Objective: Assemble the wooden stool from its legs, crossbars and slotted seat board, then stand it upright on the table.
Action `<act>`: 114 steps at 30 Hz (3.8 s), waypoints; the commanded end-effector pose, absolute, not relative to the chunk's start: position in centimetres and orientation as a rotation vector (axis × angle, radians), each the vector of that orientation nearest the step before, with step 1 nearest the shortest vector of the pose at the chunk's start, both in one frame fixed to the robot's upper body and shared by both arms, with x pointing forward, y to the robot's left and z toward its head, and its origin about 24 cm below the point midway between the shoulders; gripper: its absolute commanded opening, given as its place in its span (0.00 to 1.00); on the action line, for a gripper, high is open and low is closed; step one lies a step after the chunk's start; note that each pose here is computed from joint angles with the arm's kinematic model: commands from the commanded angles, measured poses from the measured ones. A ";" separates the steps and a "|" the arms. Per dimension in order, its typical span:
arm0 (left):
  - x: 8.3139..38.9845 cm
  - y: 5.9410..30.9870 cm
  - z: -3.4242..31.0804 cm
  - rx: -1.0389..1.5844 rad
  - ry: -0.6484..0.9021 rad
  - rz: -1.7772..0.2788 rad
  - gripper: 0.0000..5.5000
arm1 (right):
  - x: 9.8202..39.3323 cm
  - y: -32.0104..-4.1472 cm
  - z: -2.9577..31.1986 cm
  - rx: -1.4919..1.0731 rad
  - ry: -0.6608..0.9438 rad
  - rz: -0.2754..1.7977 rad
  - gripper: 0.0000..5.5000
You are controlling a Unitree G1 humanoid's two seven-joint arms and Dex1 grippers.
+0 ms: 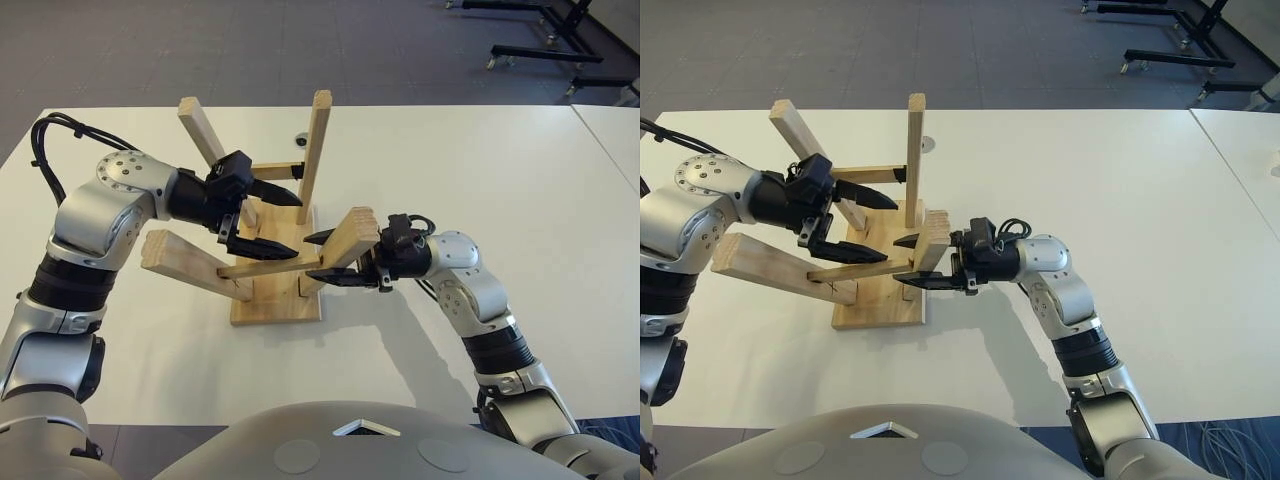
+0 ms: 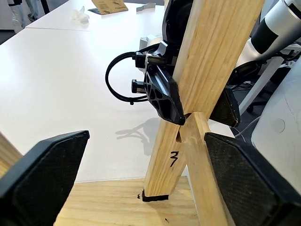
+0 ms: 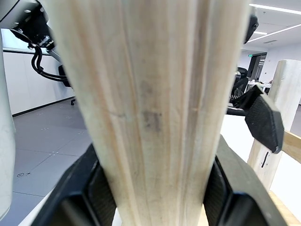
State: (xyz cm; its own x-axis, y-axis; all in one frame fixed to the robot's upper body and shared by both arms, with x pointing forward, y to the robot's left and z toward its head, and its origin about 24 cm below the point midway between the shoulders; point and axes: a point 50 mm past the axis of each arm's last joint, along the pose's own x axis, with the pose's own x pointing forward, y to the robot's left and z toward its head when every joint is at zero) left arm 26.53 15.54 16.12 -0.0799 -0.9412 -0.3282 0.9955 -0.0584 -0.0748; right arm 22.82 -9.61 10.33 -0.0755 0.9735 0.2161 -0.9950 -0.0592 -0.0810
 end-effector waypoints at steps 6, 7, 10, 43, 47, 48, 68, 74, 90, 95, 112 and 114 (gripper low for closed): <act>26.2 15.2 15.5 0.232 0.359 -1.617 0.82 | 22.8 -9.2 11.3 0.106 -0.283 1.657 0.37; 26.3 15.2 15.4 0.234 0.360 -1.609 0.82 | 22.7 -9.3 11.3 0.107 -0.283 1.658 0.37; 26.3 15.2 15.3 0.223 0.358 -1.599 0.82 | 22.7 -9.3 11.3 0.107 -0.280 1.662 0.37; 22.7 16.5 13.7 0.101 0.459 -1.598 0.82 | 22.3 -9.4 11.9 0.090 -0.277 1.702 0.37; 23.3 15.8 17.2 -0.039 0.267 -1.640 0.82 | 22.4 -9.3 11.8 0.091 -0.276 1.701 0.37; 23.3 15.8 17.6 -0.057 0.247 -1.640 0.82 | 22.4 -9.3 11.8 0.092 -0.276 1.700 0.37; 22.9 17.1 13.3 0.119 0.444 -1.488 0.82 | 21.7 -9.3 11.8 0.107 -0.258 1.725 0.37; 22.6 16.8 13.2 0.065 0.448 -1.472 0.82 | 21.2 -9.1 11.8 0.095 -0.257 1.739 0.37; 21.7 16.2 12.8 0.046 0.458 -1.450 0.82 | 20.6 -8.3 10.4 0.015 -0.180 1.803 0.37; 21.3 16.4 12.7 0.026 0.444 -1.411 0.82 | 20.0 -8.2 10.3 -0.053 -0.168 1.850 0.37; 20.2 15.6 11.2 -0.048 0.421 -1.324 0.82 | 20.0 -6.6 10.4 -0.105 0.048 1.950 0.37; 20.3 15.5 11.3 -0.053 0.399 -1.315 0.82 | 20.1 -6.4 10.5 -0.111 0.051 1.956 0.37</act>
State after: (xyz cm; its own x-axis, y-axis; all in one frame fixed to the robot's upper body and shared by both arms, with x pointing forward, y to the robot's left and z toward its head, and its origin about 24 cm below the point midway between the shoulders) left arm 19.84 15.66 11.74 0.1214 -0.9652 -0.2315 0.9402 0.1866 -0.2849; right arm 21.31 -7.69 12.09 -0.2776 0.9600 -0.0376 -0.9544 -0.2800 -0.1031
